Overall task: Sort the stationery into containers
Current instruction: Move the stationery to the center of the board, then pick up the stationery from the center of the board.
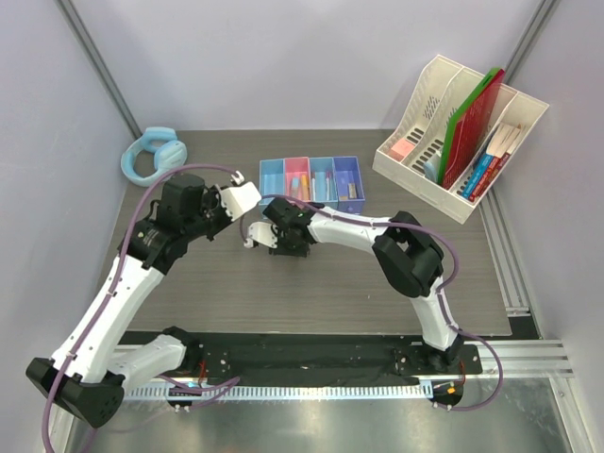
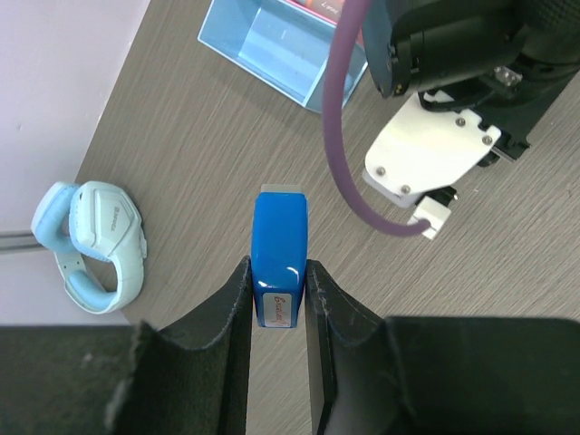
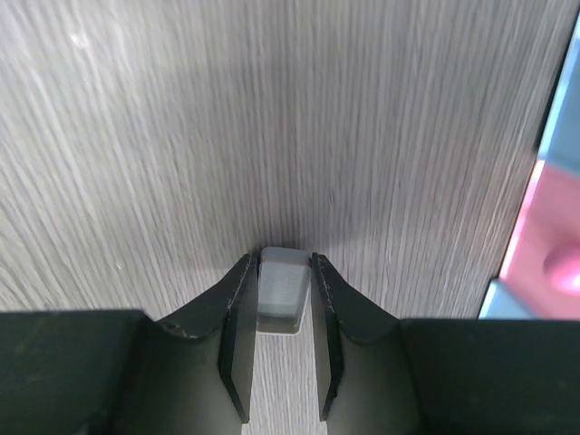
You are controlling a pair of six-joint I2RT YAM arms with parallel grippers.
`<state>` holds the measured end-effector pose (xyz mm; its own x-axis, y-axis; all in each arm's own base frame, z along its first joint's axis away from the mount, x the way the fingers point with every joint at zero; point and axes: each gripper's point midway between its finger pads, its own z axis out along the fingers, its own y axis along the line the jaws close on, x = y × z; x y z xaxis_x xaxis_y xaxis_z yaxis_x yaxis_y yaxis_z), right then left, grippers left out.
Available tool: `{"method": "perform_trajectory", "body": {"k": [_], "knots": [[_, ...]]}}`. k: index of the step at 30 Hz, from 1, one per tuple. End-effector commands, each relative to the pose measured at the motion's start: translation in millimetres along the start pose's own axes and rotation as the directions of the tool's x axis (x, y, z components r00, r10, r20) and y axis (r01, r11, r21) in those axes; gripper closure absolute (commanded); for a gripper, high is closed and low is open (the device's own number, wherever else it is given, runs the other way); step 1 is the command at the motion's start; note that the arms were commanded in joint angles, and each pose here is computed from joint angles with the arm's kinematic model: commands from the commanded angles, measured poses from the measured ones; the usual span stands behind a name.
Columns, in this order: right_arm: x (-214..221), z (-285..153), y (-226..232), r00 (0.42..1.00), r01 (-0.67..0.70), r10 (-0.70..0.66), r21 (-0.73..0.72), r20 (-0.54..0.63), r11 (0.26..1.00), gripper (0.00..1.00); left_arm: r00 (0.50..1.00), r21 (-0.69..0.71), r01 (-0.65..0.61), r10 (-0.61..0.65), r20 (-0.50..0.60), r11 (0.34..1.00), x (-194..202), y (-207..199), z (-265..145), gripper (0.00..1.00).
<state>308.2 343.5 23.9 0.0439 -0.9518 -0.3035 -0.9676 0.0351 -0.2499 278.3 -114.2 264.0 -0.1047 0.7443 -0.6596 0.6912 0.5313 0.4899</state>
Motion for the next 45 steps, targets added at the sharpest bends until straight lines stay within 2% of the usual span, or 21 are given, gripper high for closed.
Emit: {"method": "perform_trajectory", "body": {"k": [1,3,4,6,7,10,15,19,21,22,25,26,28,30,31,33,35,38,40,43,45], "knots": [[-11.9,16.1,18.9,0.999,0.040,-0.039,-0.055,0.009,0.998,0.86,1.000,-0.021,0.014,-0.013,0.028,1.000,-5.3,6.4,-6.2,1.00],[-13.7,14.7,18.7,0.999,0.041,-0.041,-0.051,0.012,0.998,0.77,0.999,-0.017,0.015,-0.015,0.031,1.000,-6.3,6.2,-4.9,1.00],[-13.0,13.6,16.8,0.999,0.043,-0.042,-0.041,0.007,0.998,0.58,0.999,-0.018,0.017,-0.016,0.032,1.000,-6.6,6.4,-4.9,1.00],[-15.0,7.3,14.2,0.999,0.040,-0.039,-0.024,0.021,0.999,0.47,0.999,-0.022,0.019,-0.018,0.033,1.000,-6.4,7.1,-5.1,1.00],[-16.9,4.2,13.0,0.999,0.034,-0.033,-0.016,0.030,0.999,0.38,0.999,-0.020,0.018,-0.017,0.030,1.000,-5.7,6.6,-4.8,1.00],[-25.9,-10.8,5.0,0.997,0.011,-0.012,0.026,0.073,1.000,0.26,0.999,-0.025,0.017,-0.017,0.034,1.000,-5.7,7.1,-3.6,1.00],[-20.0,-39.1,-14.1,0.998,-0.017,0.008,0.143,0.064,0.990,0.19,0.999,-0.024,-0.017,0.017,0.029,1.000,-3.9,7.9,-1.1,1.00],[-6.8,-85.8,-23.1,0.993,-0.068,0.045,0.223,0.105,0.972,0.17,0.998,0.009,-0.054,0.054,0.030,0.999,-5.2,8.6,8.4,1.00],[12.3,-95.6,-20.6,0.995,-0.082,0.064,0.248,0.083,0.965,0.17,0.997,0.044,-0.068,0.065,0.052,0.997,-11.3,6.0,11.7,1.00],[14.1,-117.8,-25.2,0.991,-0.104,0.074,0.288,0.114,0.952,0.17,0.995,0.058,-0.087,0.084,0.059,0.995,-13.3,5.2,14.6,1.00],[38.7,-141.7,-26.0,0.986,-0.141,0.103,0.328,0.131,0.934,0.16,0.988,0.140,-0.137,0.124,0.097,0.981,-23.8,-3.0,23.6,1.00],[54.5,-160.0,-33.7,0.977,-0.191,0.143,0.361,0.156,0.913,0.16,0.985,0.168,-0.152,0.136,0.103,0.974,-30.2,-2.6,30.1,1.00],[72.5,-173.2,-41.2,0.967,-0.236,0.180,0.377,0.178,0.895,0.15,0.982,0.230,-0.186,0.174,0.072,0.955,-29.0,-11.5,37.0,1.00],[105.6,-190.6,-54.8,0.952,-0.300,0.241,0.422,0.187,0.856,0.12,0.958,0.272,-0.279,0.285,0.020,0.921,-29.6,-17.4,55.4,1.00],[131.5,-200.8,-60.5,0.934,-0.356,0.295,0.437,0.204,0.826,0.11,0.919,0.314,-0.375,0.393,0.005,0.872,-35.0,-27.1,73.8,1.00],[146.6,-197.8,-54.5,0.923,-0.383,0.324,0.419,0.208,0.823,0.09,0.870,0.345,-0.471,0.492,0.031,0.812,-48.4,-38.9,83.7,1.00],[168.0,-201.8,-57.7,0.900,-0.436,0.376,0.436,0.222,0.787,0.05,0.829,0.397,-0.517,0.559,0.010,0.759,-46.2,-50.9,105.6,1.00],[204.1,-191.6,-48.7,0.845,-0.534,0.479,0.411,0.236,0.739,0.03,0.763,0.467,-0.587,0.645,0.046,0.661,-58.7,-77.8,127.5,1.00],[211.8,-188.2,-43.6,0.811,-0.584,0.516,0.374,0.274,0.720,0.00,0.723,0.498,-0.622,0.687,0.069,0.604,-64.9,-86.5,134.6,1.00],[235.1,-192.6,-43.5,0.754,-0.656,0.573,0.381,0.319,0.651,0.00,0.635,0.547,-0.682,0.765,0.112,0.486,-61.8,-109.6,151.6,1.00],[249.8,-199.4,-47.7,0.707,-0.706,0.611,0.401,0.356,0.584,0.00,0.565,0.575,-0.704,0.820,0.095,0.418,-48.7,-118.0,161.0,1.00]]}}
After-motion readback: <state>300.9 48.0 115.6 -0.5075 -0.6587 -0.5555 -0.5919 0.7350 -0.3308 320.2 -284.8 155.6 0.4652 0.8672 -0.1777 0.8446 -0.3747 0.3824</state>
